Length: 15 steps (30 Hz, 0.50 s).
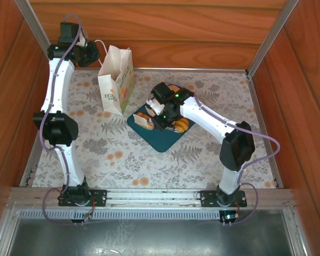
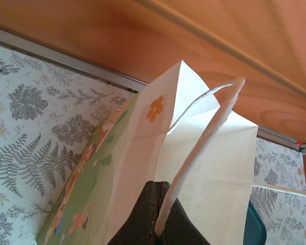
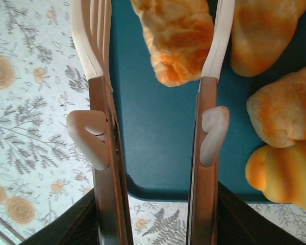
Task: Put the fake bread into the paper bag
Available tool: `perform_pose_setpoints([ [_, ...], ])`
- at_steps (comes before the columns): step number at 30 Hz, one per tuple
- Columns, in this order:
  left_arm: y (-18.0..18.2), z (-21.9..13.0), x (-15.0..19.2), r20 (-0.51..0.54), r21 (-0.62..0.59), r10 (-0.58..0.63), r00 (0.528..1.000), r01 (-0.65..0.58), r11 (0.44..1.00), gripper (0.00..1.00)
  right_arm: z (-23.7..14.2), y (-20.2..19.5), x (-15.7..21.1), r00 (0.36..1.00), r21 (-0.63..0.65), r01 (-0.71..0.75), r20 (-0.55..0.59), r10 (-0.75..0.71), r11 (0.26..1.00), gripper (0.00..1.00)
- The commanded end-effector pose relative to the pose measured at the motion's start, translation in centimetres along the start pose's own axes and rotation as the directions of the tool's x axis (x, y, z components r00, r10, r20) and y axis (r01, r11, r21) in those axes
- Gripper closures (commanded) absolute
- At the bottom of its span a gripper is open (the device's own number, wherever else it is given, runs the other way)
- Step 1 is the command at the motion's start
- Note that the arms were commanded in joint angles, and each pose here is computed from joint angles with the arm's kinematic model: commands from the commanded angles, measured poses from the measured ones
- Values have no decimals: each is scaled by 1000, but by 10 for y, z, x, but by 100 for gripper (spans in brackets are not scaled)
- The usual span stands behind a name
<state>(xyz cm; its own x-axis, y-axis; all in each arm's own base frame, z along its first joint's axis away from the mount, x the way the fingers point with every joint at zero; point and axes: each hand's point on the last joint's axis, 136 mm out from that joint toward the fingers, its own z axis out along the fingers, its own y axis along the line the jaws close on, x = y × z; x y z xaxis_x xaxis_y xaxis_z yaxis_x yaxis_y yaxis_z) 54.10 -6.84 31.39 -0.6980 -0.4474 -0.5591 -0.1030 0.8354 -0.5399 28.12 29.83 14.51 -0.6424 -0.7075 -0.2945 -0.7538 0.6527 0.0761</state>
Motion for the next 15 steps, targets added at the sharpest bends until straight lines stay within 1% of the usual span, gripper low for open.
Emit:
perform_pose_setpoints([
  [1, 3, -2, -3, 2, 2, -12, 1000, 12, 1000, 100, -2, -4, -4, 999, 40, 49, -4, -49, 998, 48],
  [15, 4, -2, -4, 4, 0, -12, 1000, 12, 1000, 100, 16, 2, -1, 998, 1, 59, -34, -59, 998, 47],
])
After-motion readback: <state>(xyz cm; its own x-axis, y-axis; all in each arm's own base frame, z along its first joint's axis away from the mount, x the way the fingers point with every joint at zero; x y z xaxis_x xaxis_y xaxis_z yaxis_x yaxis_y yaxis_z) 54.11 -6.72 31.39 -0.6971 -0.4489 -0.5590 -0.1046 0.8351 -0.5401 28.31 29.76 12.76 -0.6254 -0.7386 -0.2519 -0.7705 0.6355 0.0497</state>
